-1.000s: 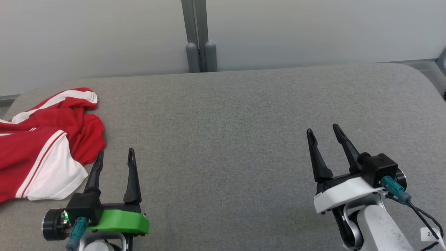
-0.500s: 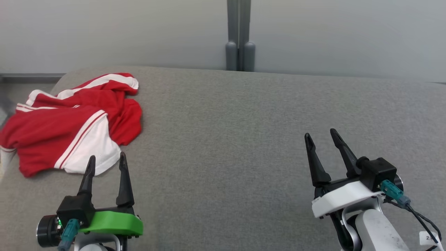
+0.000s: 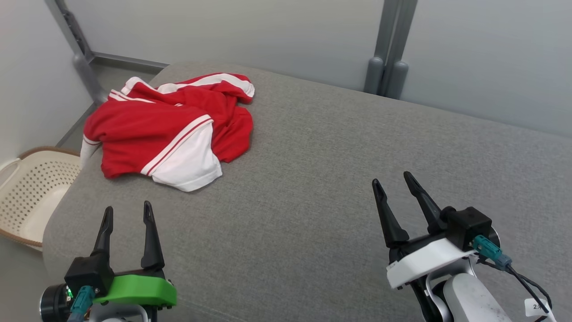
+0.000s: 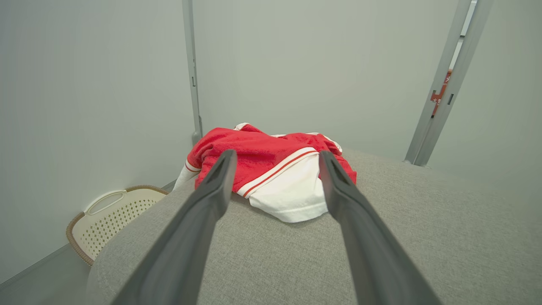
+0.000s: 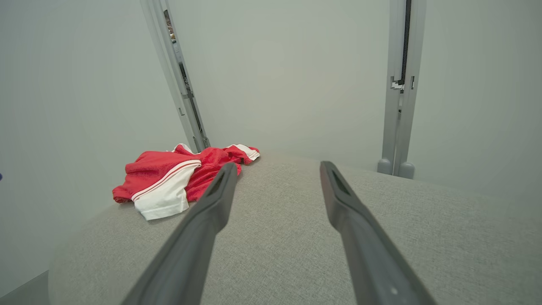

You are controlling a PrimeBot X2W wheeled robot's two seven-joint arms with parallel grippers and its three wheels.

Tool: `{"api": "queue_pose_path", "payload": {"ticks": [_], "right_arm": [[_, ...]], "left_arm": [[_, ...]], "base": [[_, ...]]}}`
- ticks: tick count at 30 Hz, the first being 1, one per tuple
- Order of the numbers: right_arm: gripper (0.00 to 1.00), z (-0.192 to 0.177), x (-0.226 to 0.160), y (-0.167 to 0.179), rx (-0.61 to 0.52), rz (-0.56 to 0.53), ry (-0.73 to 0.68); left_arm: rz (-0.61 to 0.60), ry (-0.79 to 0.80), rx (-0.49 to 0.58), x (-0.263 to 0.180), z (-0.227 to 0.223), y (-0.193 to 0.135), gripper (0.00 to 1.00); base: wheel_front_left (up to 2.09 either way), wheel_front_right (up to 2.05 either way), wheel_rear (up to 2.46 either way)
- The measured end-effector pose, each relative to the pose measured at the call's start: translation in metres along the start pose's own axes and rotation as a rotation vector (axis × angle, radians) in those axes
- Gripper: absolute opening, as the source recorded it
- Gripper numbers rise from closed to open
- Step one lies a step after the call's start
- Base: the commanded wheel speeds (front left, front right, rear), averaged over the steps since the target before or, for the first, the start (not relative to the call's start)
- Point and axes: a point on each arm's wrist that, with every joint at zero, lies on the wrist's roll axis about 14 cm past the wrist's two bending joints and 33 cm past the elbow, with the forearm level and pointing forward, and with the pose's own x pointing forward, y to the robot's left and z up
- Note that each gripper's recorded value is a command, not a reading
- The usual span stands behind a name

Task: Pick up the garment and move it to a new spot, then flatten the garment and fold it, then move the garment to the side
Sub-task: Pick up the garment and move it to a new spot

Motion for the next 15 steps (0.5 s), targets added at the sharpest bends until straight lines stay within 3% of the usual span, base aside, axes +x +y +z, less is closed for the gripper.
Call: {"api": "queue_pose_path", "payload": {"ticks": [7, 15], "right_arm": [[1.0, -0.005, 0.008, 0.02, 0.012, 0.06, 0.012], [1.0, -0.004, 0.006, 0.019, 0.015, 0.057, 0.011]], "left_arm": [[0.057, -0.01, 0.003, -0.011, 0.004, 0.02, 1.0], [0.039, 0.001, -0.016, -0.007, 0.0, 0.016, 1.0]], "base": [[0.0, 0.0, 0.0], [0.0, 0.0, 0.0]]}}
